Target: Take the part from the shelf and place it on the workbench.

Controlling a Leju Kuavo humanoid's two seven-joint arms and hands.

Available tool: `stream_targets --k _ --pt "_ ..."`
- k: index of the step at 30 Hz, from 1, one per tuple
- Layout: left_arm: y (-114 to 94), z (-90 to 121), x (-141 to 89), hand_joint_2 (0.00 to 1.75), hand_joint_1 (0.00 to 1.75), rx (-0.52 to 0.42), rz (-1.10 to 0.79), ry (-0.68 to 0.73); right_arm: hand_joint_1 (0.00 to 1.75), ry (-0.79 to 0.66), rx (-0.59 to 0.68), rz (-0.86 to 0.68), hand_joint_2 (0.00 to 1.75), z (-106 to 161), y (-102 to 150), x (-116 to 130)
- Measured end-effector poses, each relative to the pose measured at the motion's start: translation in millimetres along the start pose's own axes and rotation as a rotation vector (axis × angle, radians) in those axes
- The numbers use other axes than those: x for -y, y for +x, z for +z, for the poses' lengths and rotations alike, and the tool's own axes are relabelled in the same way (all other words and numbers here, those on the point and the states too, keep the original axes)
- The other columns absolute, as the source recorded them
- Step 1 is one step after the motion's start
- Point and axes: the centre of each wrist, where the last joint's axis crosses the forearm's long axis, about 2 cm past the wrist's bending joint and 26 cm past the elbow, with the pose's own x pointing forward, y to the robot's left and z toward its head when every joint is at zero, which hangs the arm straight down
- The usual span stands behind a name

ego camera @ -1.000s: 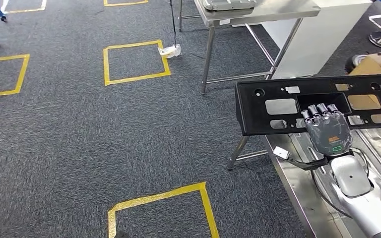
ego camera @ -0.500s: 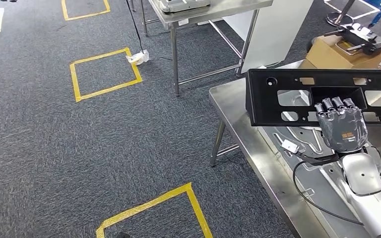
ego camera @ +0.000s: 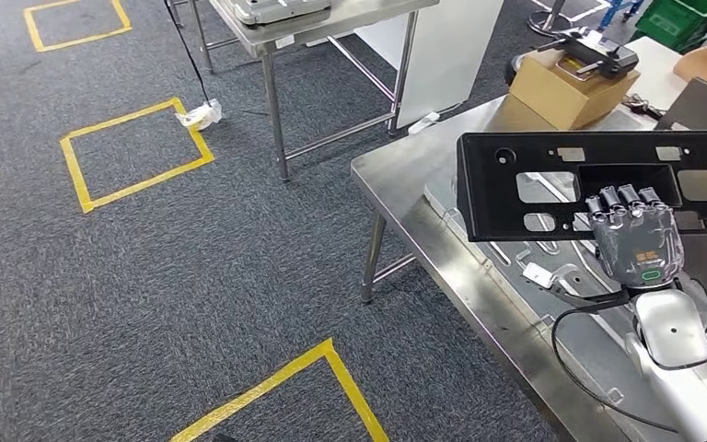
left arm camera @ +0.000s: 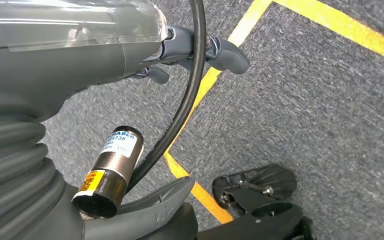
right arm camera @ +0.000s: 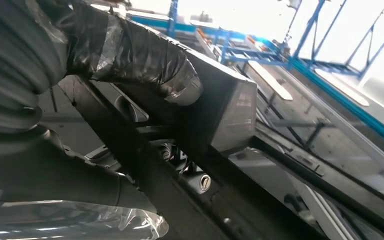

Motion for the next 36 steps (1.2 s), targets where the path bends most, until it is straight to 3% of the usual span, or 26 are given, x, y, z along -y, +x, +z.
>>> stream_targets --k 24,36 --pt "-6 0 -4 1.75 0.0 -0.029 0.008 0.01 1.73 0.023 -0.054 -0.056 1.75 6 11 -1" --pt "-11 1 -6 1.75 0.0 -0.026 0.015 0.01 1.73 0.098 -0.157 -0.06 1.75 14 9 -14"
